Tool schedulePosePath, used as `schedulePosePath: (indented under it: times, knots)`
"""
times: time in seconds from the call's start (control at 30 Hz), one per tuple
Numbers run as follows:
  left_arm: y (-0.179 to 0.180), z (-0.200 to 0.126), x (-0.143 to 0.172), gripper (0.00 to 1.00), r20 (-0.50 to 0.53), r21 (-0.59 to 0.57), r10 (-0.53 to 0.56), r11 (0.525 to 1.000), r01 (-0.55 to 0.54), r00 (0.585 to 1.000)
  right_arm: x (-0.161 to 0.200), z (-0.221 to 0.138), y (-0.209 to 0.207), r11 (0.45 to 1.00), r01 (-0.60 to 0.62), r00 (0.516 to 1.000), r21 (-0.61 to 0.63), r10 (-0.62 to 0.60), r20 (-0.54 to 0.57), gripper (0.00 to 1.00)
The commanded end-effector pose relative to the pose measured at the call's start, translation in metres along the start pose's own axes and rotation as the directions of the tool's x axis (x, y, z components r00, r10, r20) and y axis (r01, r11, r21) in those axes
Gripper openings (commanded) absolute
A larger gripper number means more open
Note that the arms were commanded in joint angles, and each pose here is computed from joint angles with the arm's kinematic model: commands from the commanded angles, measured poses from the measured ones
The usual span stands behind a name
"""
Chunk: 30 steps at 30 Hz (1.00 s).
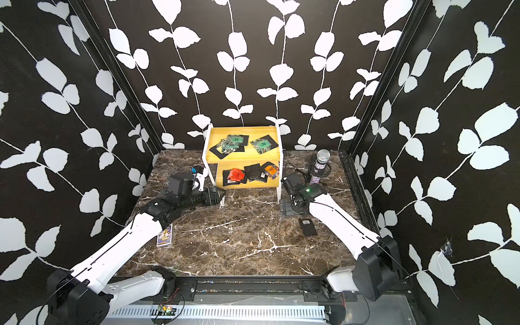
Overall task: Remove the tea bags from the shelf
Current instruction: Place the tea bag at the center of the board, then pick up the tea bag from the shelf.
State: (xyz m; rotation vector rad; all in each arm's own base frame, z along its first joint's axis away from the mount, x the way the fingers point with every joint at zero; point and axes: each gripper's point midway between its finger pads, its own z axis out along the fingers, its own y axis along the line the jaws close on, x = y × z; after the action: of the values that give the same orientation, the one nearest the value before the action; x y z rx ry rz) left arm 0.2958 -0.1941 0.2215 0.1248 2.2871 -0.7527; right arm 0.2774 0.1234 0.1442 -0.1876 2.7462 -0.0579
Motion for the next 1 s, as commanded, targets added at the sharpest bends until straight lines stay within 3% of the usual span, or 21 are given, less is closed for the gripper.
schedulePosePath:
  times: [0.0, 0.27, 0.53, 0.97]
  knots:
    - [-0.012, -0.003, -0.010, 0.71, 0.026, 0.034, 0.012, 0.999, -0.013, 1.000, 0.003, 0.002, 0.000, 1.000, 0.012, 1.000, 0.017, -0.012, -0.027, 0.92]
    - [-0.015, -0.005, -0.012, 0.70, 0.026, 0.036, 0.022, 0.999, -0.023, 0.999, -0.014, -0.020, 0.013, 0.997, 0.018, 0.998, -0.076, -0.013, 0.066, 0.83]
    - [-0.029, -0.019, -0.025, 0.69, 0.038, 0.057, 0.036, 0.998, -0.038, 0.999, -0.037, -0.085, 0.047, 0.939, 0.146, 0.966, -0.310, -0.068, 0.249, 0.81]
    - [-0.048, -0.035, -0.044, 0.69, 0.060, 0.099, 0.045, 0.994, -0.051, 0.997, -0.065, -0.197, 0.107, 0.682, 0.328, 0.910, -0.654, -0.043, 0.411, 0.83]
